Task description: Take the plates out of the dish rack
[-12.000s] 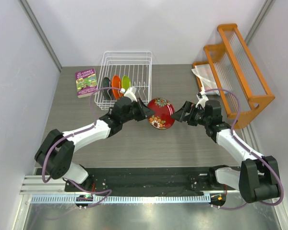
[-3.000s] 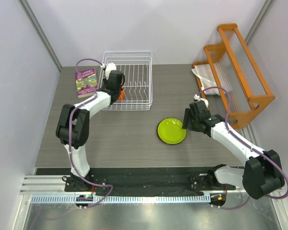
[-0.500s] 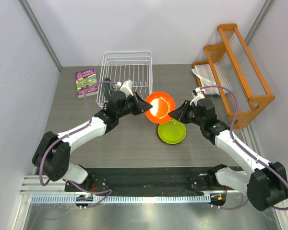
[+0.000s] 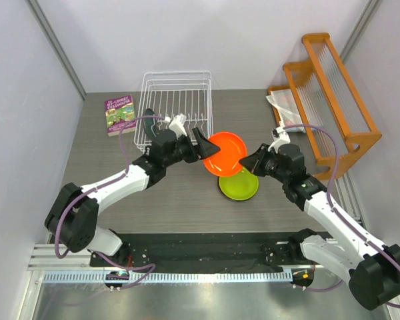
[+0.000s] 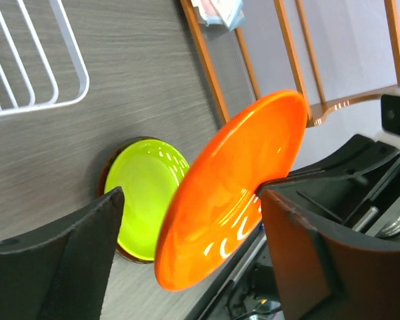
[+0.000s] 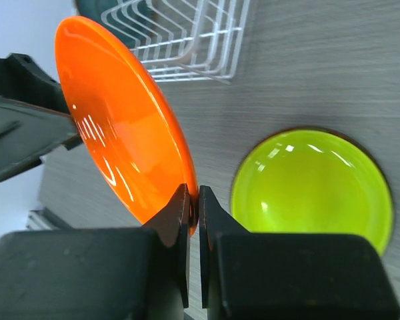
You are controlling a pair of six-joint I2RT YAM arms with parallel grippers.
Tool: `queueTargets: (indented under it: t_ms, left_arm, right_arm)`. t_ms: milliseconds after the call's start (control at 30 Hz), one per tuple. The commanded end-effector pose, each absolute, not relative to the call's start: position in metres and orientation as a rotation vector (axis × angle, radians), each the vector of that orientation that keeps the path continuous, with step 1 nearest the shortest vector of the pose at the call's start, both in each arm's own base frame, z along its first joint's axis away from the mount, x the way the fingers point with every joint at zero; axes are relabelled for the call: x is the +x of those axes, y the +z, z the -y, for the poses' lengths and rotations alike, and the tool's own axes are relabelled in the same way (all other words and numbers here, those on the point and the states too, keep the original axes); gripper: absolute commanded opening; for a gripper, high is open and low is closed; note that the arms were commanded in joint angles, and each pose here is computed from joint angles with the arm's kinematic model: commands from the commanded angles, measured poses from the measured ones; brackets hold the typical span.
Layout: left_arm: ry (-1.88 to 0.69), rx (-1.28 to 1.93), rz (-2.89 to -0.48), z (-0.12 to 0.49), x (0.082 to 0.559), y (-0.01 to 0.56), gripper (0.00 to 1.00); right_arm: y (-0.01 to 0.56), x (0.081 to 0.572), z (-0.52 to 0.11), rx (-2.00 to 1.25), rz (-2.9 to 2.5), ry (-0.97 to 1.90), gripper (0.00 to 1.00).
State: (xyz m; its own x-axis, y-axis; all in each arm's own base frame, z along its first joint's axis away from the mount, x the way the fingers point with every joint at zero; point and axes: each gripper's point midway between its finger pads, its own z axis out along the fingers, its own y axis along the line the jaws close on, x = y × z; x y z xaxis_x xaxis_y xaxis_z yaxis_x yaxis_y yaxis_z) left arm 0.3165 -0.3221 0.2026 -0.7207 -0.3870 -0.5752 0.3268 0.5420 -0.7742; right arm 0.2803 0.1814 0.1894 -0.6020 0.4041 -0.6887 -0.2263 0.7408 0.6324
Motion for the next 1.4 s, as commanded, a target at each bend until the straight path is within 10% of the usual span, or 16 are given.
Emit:
queueTargets:
  t_ms: [0, 467, 900, 1200, 1367]
  left_arm:
    - [-1.164, -0.043, -1.983, 0.313, 0.319, 0.218, 0.84]
    - [-0.214, -0.204, -1.911, 0.178, 0.366, 0.239, 0.99]
    - [-0.075, -0.266, -1.922, 0.149, 0.385, 0.226, 0.99]
    - [-0.063, -0.304, -1.944, 0.132, 0.399, 0.218, 1.0]
    - [-0.06, -0.38, -1.941, 0.112, 0.415, 0.213, 0.99]
  right_arm:
    - [0.19, 0.28, -0.156, 0.163, -2.051, 0.709, 0.01]
    - [0.134, 0.262, -0.127, 0.271, -2.28, 0.492, 0.01]
    - [0.105, 0.275, -0.151, 0.219, -2.394, 0.551, 0.02]
    - [0.102, 0.274, -0.146, 0.209, -2.423, 0.508, 0.52]
    - [0.102, 0.274, -0.131, 0.216, -2.441, 0.391, 0.59]
